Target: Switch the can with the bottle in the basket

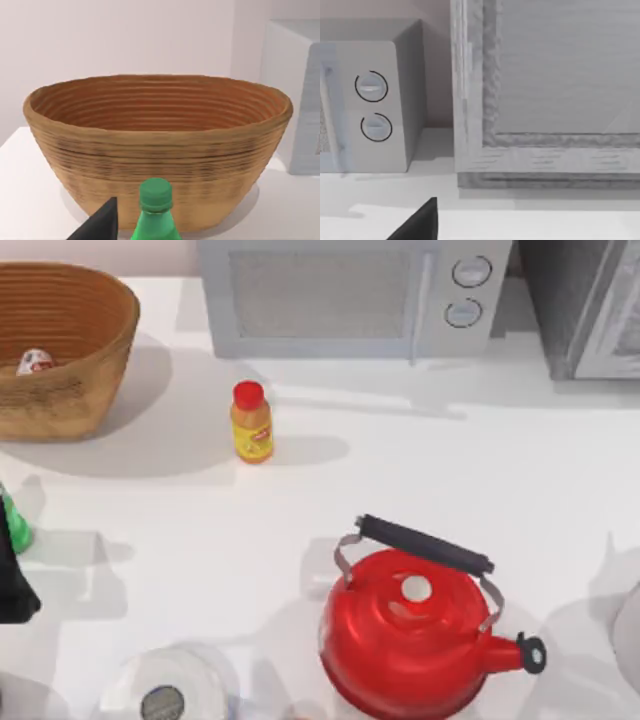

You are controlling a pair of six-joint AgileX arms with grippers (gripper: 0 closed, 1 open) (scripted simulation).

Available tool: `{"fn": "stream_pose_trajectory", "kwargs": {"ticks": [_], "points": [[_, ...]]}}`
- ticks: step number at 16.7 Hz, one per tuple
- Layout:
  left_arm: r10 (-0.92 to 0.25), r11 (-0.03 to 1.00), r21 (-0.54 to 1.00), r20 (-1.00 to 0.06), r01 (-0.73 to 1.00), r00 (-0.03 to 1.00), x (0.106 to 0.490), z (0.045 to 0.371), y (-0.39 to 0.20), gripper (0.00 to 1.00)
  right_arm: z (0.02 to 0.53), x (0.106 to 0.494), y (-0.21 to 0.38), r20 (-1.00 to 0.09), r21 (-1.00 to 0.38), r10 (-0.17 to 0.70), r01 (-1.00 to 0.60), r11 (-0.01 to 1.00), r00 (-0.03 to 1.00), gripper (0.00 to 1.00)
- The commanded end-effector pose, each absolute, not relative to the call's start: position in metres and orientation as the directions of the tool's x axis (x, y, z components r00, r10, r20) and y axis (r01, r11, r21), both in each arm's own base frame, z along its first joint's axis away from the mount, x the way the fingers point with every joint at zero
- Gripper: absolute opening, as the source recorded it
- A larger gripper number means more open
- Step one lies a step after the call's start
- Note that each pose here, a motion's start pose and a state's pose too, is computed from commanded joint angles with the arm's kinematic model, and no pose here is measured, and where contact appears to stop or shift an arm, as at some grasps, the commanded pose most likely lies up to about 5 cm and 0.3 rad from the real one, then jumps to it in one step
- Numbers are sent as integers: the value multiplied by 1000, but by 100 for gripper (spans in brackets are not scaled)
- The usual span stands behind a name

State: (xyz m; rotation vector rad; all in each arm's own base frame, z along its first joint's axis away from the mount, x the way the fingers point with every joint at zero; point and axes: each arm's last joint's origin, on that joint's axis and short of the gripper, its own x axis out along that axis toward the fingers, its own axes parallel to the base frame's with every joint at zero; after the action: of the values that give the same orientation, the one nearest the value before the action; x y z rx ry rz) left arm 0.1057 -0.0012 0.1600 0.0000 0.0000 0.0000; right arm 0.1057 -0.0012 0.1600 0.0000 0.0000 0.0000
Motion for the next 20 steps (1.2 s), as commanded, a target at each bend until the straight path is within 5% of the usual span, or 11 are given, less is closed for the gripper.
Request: {"fn": "stream_pose_trajectory", "kwargs": {"ticks": [5,11,20], "points": [[0,1000,1,-31,0,1000,106,172,-1,100,160,106,-1,0,0,0,0,1000,1000,100],[1,1000,5,-226,0,974,125,241,1,100,160,106,-1,0,0,0,0,1000,1000,100],[-7,1000,1,-666,11,746,271,342,12,100,160,106,-1,0,0,0,0,1000,1000,100]]}}
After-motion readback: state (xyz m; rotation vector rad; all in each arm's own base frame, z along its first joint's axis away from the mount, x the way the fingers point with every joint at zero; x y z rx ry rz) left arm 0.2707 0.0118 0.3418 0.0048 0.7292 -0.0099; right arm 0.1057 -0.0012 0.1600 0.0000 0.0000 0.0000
